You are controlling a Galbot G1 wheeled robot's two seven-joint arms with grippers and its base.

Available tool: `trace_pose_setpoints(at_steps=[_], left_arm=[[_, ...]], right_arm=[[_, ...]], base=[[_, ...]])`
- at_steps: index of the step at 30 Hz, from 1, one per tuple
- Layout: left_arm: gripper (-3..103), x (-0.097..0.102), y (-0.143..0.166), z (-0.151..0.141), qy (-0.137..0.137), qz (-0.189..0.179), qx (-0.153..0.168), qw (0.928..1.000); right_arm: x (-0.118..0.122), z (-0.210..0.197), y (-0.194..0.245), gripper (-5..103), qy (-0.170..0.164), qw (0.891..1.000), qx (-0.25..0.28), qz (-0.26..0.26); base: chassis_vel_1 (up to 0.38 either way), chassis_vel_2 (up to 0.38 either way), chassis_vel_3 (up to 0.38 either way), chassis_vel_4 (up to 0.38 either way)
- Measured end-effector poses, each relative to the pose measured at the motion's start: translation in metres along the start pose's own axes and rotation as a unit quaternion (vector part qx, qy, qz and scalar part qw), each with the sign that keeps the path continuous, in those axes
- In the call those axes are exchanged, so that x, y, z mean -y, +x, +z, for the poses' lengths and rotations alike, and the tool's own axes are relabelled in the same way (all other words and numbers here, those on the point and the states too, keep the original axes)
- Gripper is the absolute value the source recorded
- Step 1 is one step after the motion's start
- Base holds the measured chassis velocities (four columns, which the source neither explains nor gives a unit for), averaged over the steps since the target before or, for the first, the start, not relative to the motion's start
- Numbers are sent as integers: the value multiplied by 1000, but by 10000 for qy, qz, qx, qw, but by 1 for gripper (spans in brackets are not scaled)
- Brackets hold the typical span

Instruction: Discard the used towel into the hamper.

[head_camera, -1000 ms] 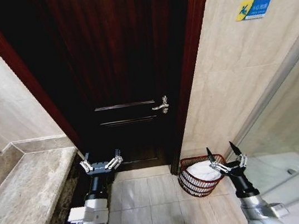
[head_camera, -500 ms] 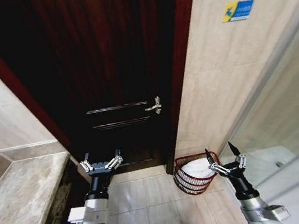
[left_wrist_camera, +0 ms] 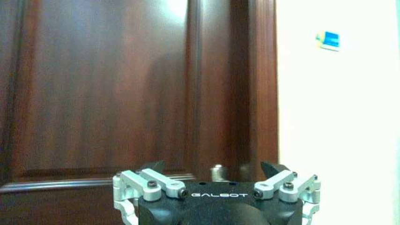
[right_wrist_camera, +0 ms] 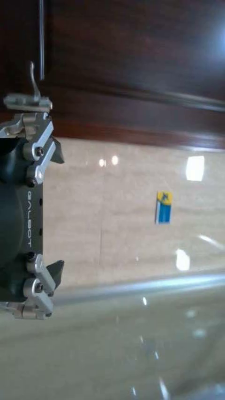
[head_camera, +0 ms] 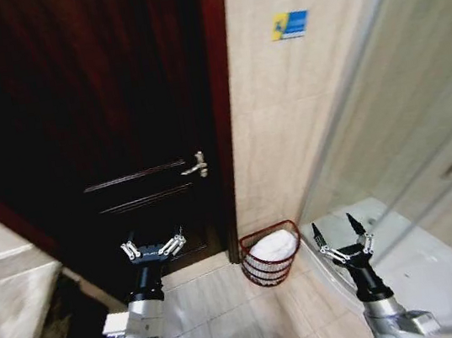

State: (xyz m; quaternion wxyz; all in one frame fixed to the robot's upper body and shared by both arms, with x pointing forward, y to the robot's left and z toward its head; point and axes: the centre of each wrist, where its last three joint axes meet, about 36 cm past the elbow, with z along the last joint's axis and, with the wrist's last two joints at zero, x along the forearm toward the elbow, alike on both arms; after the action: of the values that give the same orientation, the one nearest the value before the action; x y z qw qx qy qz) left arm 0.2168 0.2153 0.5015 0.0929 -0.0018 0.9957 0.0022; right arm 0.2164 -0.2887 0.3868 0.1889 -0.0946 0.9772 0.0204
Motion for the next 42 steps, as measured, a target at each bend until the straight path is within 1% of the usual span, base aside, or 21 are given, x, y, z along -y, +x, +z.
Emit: trace_pose_setpoints(at_steps=[14,18,20,23,24,28,29,31,36,42], left_arm=[[100,0,0,0,0,0,0,10000],[100,0,0,0,0,0,0,10000],[100,0,0,0,0,0,0,10000],[100,0,0,0,0,0,0,10000],[100,0,0,0,0,0,0,10000],[100,0,0,0,0,0,0,10000],[100,0,0,0,0,0,0,10000],[100,0,0,0,0,0,-1,10000],[100,0,0,0,0,0,0,10000],[100,0,0,0,0,0,0,10000]], right_arm=[[0,1,2,100,-14,10000,14,20],[-1,2,1,100,-22,9999,56,124],[-2,2,0,100,-24,9997,89,219],[-5,1,-5,100,-10,9978,166,644],[-5,1,-5,100,-10,9978,166,644],[-7,-5,-11,100,19,9932,182,1153],[-7,-5,-11,100,19,9932,182,1153],[-8,-10,-14,100,24,9901,133,1397],[-11,-18,-18,100,7,9875,72,1575],[-12,-19,-20,100,-12,9876,68,1567]], base=[[-124,-130,-132,-122],[-134,-124,-113,-121],[-111,-126,-109,-139],[-121,-110,-126,-135],[-135,-105,-126,-140],[-142,-140,-119,-127],[-144,-131,-131,-125],[-142,-127,-131,-120],[-124,-124,-124,-124],[-109,-118,-119,-118]])
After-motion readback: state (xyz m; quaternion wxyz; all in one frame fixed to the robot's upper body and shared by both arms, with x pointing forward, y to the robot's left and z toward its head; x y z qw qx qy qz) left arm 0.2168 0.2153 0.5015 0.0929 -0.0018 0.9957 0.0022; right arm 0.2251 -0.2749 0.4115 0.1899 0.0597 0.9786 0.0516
